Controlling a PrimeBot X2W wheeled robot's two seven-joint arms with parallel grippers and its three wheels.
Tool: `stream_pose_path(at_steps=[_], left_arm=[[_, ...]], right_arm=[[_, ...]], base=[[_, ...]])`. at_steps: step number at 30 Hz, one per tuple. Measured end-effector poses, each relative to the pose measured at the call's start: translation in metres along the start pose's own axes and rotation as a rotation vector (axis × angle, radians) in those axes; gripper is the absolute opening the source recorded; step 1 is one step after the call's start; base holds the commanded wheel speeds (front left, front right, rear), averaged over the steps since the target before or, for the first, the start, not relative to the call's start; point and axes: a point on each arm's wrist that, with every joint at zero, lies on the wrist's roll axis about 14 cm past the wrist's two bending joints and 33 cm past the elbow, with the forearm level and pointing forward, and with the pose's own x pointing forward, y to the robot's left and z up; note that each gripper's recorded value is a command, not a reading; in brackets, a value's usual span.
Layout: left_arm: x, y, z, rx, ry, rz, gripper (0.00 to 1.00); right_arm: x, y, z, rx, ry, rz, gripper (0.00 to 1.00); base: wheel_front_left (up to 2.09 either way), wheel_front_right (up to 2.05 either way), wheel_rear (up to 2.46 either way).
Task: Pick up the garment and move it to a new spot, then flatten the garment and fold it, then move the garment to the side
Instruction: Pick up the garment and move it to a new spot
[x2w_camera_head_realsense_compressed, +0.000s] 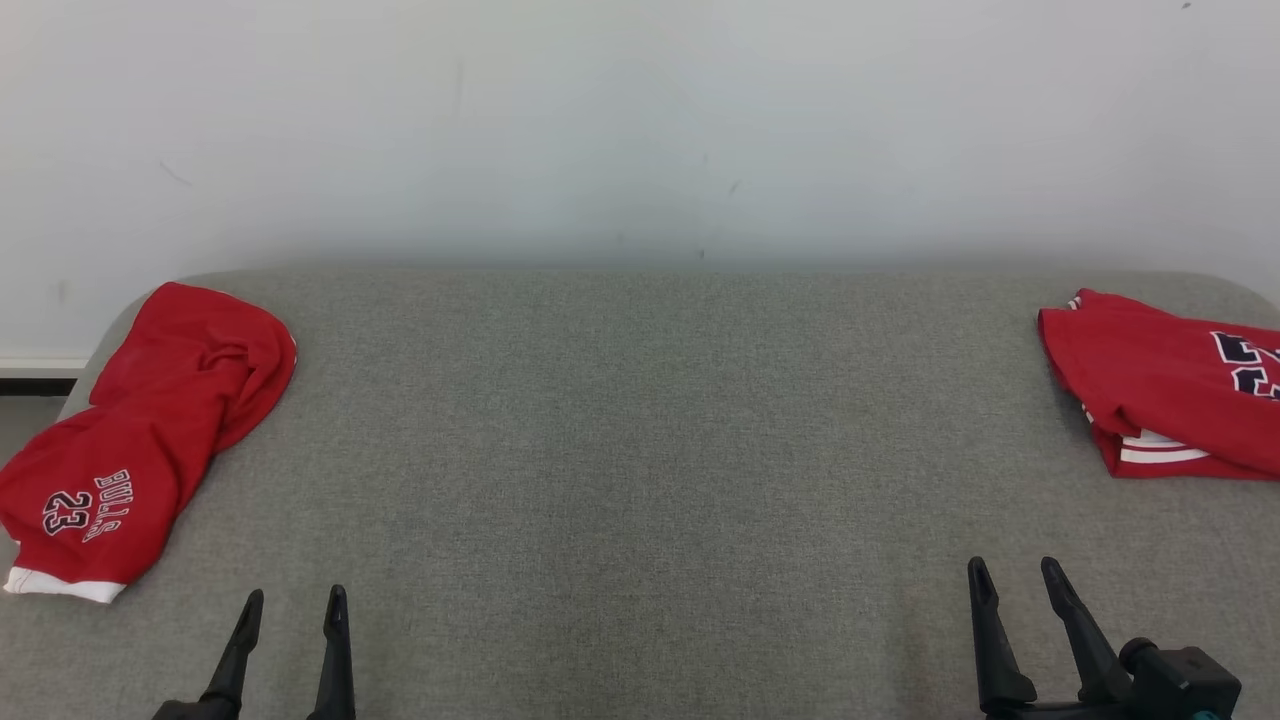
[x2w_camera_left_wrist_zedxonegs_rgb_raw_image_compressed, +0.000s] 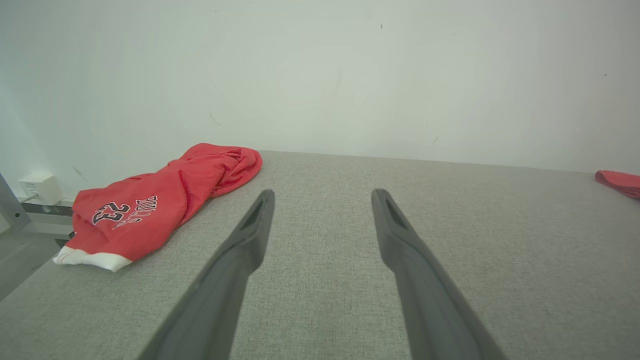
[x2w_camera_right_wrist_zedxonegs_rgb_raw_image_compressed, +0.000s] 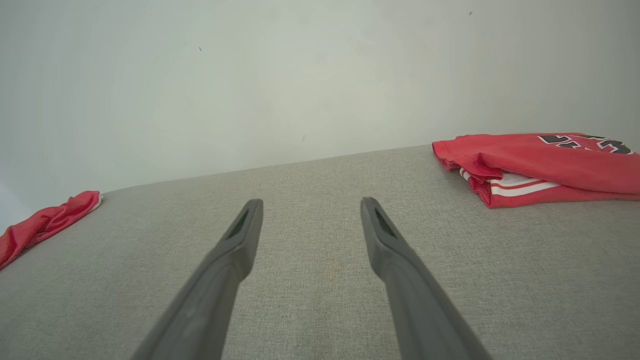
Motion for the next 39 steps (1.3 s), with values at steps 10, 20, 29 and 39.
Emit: stream_pose_path(at_steps=[10,20,29,39], left_arm=[[0.0,0.003,0.003,0.006,-0.008,0.005,1.0],[-0.001,0.003,0.003,0.003,-0.008,0.01,1.0],[-0.006,0.018,0.004,0.008,-0.009,0.054,1.0],[-0.027,0.053,0.008,0.029,-0.016,0.162,1.0]], right_arm=[[0.0,0.004,0.0,0.0,-0.005,0.005,1.0],[0.0,0.002,0.0,0.001,-0.005,-0.001,1.0],[0.006,0.011,-0.003,0.004,0.001,0.025,1.0],[0.022,0.038,-0.013,0.009,0.032,0.113,1.0]], base=[[0.0,0.0,0.0],[0.0,0.0,0.0],[0.0,0.0,0.0],[0.0,0.0,0.0]])
